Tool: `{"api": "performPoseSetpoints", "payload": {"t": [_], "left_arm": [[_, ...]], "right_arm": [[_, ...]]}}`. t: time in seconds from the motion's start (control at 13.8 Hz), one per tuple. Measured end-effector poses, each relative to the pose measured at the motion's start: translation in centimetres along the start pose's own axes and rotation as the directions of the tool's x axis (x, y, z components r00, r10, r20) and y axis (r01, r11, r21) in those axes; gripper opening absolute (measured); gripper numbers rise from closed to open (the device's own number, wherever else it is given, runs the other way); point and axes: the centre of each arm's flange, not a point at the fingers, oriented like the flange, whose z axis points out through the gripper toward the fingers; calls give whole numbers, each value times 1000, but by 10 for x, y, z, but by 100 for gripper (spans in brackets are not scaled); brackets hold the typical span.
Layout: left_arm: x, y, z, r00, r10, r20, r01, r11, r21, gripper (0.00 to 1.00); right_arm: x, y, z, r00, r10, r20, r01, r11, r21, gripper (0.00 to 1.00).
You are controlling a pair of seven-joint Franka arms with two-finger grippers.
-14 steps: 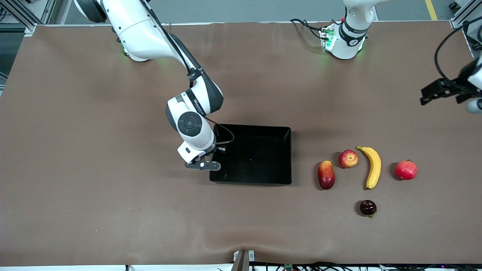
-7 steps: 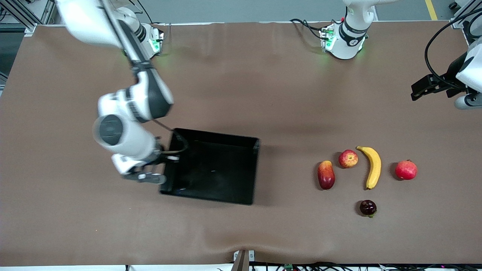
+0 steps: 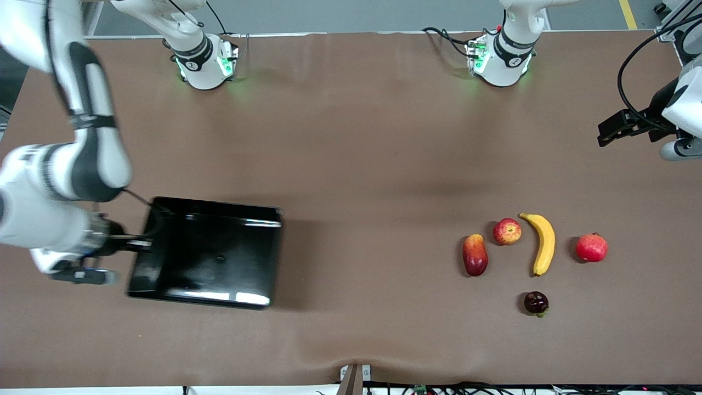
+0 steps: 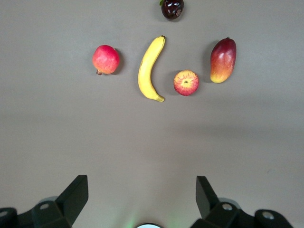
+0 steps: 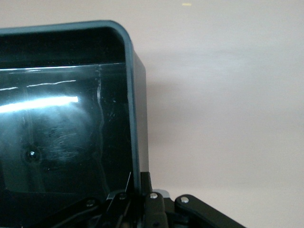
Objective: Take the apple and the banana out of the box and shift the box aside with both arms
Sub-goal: 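Slide the black box across the table toward the right arm's base side, then open the right gripper to release the box rim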
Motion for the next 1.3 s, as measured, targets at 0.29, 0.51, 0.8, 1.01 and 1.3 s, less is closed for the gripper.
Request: {"api": "performPoseSetpoints", "payload": {"t": [0.29,0.51,0.8,1.01,1.3], "left_arm": [[-1,-2,-2,1000,-3,-3,3,1000,0,100],[-4,-2,-6,1000,-4,-12,4,1000,0,100],[-4,-4,-6,1000,-9,-11,9,1000,0,100],[-3,-9,-5,1000,-17,-10,17,1000,0,100],[-3,-10,-5,1000,-19,-10,19,1000,0,100]], "right_arm": [[-8,91,17,1000,1,29,-2,1000,10,4],[-8,149,39,998,-56,0,56,998,5,4],[-12,208,82,997,-77,-4,77,997,0,4],[-11,207,93,997,-78,1,78,997,7,7],[-10,205,93,997,-77,-1,77,997,14,36]]}}
